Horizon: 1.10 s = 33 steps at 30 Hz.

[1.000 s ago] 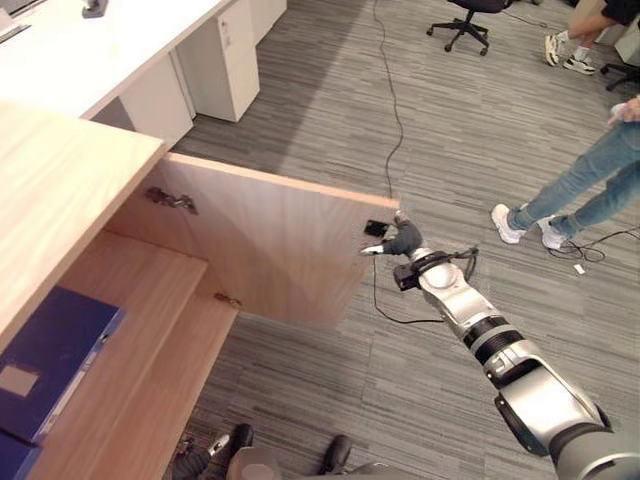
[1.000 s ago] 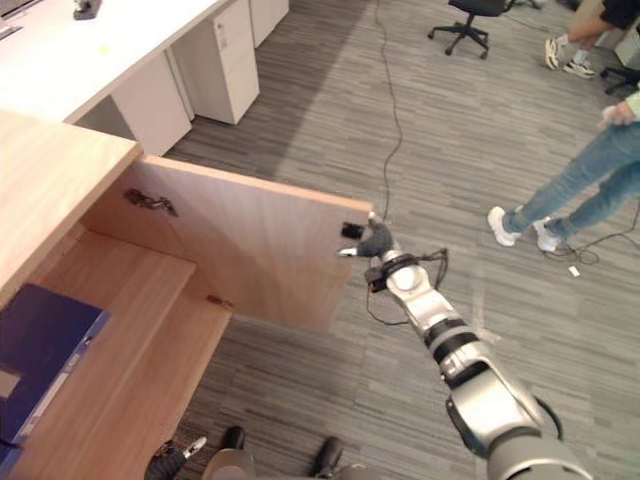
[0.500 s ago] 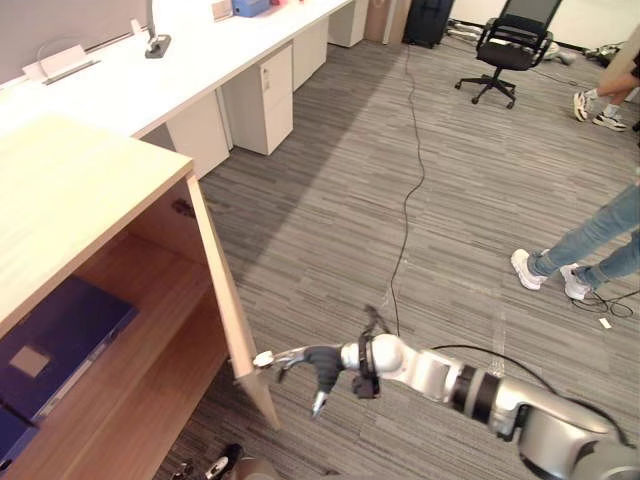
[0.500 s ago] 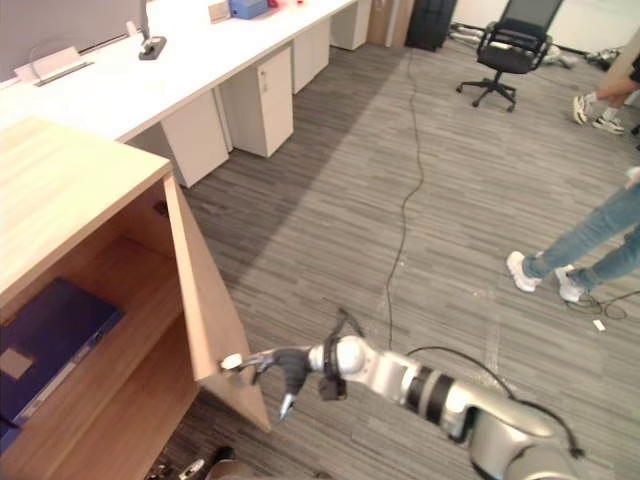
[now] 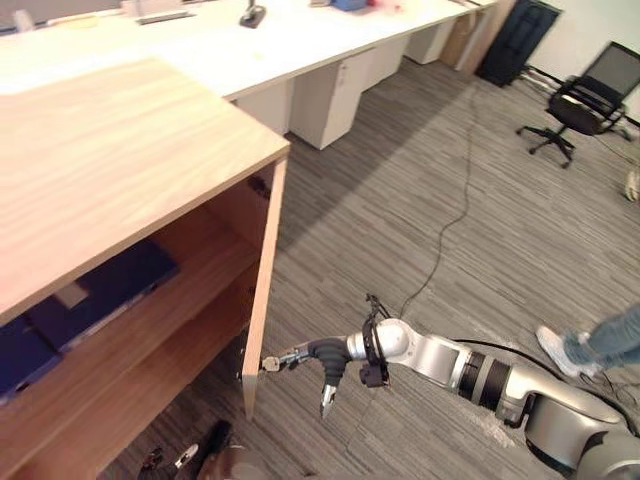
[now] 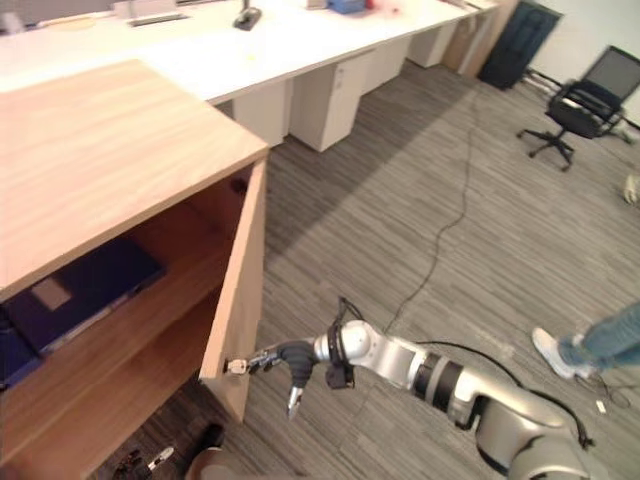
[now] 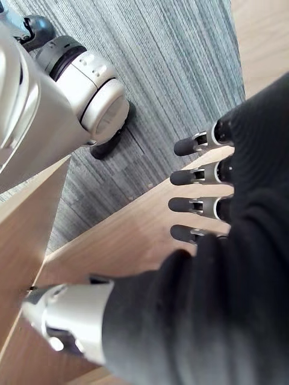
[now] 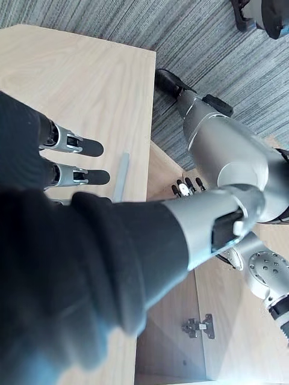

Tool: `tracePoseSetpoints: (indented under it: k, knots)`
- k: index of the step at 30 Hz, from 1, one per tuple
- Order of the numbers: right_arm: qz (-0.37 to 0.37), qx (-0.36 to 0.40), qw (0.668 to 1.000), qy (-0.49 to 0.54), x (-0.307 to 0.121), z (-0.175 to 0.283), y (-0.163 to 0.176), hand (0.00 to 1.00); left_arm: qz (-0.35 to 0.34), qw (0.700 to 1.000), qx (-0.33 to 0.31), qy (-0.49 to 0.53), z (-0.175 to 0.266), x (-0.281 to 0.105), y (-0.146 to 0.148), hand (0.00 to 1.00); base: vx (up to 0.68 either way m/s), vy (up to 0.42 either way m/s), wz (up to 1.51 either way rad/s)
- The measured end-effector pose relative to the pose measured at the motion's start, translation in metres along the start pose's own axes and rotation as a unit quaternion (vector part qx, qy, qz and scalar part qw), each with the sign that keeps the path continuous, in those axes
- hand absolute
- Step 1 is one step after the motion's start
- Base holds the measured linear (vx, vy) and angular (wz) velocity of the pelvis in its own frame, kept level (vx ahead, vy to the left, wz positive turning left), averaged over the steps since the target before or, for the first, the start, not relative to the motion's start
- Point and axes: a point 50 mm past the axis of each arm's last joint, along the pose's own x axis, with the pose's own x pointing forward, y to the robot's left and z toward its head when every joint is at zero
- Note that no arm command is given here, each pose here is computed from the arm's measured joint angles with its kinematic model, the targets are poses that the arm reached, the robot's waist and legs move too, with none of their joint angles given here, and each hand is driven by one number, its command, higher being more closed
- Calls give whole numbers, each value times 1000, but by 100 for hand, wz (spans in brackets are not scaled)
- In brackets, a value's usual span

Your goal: Walk over to the cabinet, pick up the folder, carry it to the office cabinet, place the folder inside the office cabinet, then close the office cabinet door

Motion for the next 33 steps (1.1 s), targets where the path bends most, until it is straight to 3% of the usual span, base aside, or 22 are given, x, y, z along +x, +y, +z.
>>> tracePoseSetpoints:
  k: [5,11,18,26,33]
  knots:
    - [-37,-14,999,12,-17,-4,-9,0,-29,998,-12,-61,23,-9,-14,0,-8,67,56]
    - [-123,71,989,44,-15,-36,1,0,-101,992,-9,-75,24,-24,-42,0,94,161,95]
    - [-273,225,935,30,14,-57,-12,0,-138,989,-5,-54,14,-29,-56,0,86,132,66]
    - [-339,337,873,98,10,-101,3,0,-180,983,8,-16,-6,-33,-72,0,33,30,53]
    - [-392,391,824,120,-10,-125,20,0,-167,984,43,44,-34,-30,-62,0,19,74,76]
